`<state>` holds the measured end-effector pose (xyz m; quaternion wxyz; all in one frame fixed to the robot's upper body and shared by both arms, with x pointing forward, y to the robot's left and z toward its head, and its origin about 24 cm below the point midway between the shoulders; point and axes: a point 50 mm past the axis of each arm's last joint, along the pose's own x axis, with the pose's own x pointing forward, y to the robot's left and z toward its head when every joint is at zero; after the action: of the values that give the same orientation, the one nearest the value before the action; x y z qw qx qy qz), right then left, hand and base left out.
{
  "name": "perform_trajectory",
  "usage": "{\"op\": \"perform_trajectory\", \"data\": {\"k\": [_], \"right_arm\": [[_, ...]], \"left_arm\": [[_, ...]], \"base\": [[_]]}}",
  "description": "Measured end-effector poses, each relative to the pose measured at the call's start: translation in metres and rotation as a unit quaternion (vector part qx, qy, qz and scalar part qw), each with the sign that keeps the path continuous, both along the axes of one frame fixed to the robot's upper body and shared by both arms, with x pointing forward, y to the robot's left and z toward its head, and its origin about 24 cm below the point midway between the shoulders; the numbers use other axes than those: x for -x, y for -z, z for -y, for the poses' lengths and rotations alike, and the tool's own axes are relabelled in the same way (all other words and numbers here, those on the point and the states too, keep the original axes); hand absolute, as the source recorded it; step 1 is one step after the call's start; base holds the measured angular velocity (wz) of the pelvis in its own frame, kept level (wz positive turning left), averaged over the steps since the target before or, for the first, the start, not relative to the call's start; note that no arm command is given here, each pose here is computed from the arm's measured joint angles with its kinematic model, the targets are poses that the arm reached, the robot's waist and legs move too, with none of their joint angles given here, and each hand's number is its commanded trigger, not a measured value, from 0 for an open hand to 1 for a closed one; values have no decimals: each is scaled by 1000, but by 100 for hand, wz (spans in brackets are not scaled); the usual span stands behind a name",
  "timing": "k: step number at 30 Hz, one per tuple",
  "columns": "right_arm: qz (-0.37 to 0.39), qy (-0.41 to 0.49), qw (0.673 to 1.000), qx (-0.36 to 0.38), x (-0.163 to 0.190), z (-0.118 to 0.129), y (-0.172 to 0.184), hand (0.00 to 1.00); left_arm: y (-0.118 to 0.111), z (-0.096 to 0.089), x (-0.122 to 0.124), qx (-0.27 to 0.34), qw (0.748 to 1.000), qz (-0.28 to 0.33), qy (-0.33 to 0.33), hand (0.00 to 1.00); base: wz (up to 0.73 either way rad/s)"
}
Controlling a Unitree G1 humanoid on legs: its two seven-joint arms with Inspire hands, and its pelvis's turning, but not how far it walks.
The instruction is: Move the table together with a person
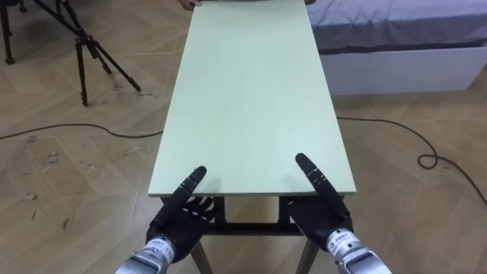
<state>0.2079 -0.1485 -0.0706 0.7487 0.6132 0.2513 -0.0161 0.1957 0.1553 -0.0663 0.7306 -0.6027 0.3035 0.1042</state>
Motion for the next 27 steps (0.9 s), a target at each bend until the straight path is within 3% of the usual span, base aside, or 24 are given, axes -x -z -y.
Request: {"op": "perform_trajectory", "data": {"k": [19, 20, 21, 27], "right_arm": [[-2, 33, 999, -25, -10, -6, -5, 0], [-3, 37, 999, -24, -10, -7, -5, 0], [-2, 41, 999, -26, -10, -9, -5, 100], [4, 41, 999, -29, -11, -11, -7, 100]], "left_arm": [[-20, 7, -24, 35, 999, -2, -32, 0], [-21, 7, -24, 33, 999, -4, -34, 33], [-22, 7, -25, 30, 999, -7, -37, 100], [-27, 7, -27, 23, 999, -14, -45, 100]], "base": [[0], [0], [0], [0]]}}
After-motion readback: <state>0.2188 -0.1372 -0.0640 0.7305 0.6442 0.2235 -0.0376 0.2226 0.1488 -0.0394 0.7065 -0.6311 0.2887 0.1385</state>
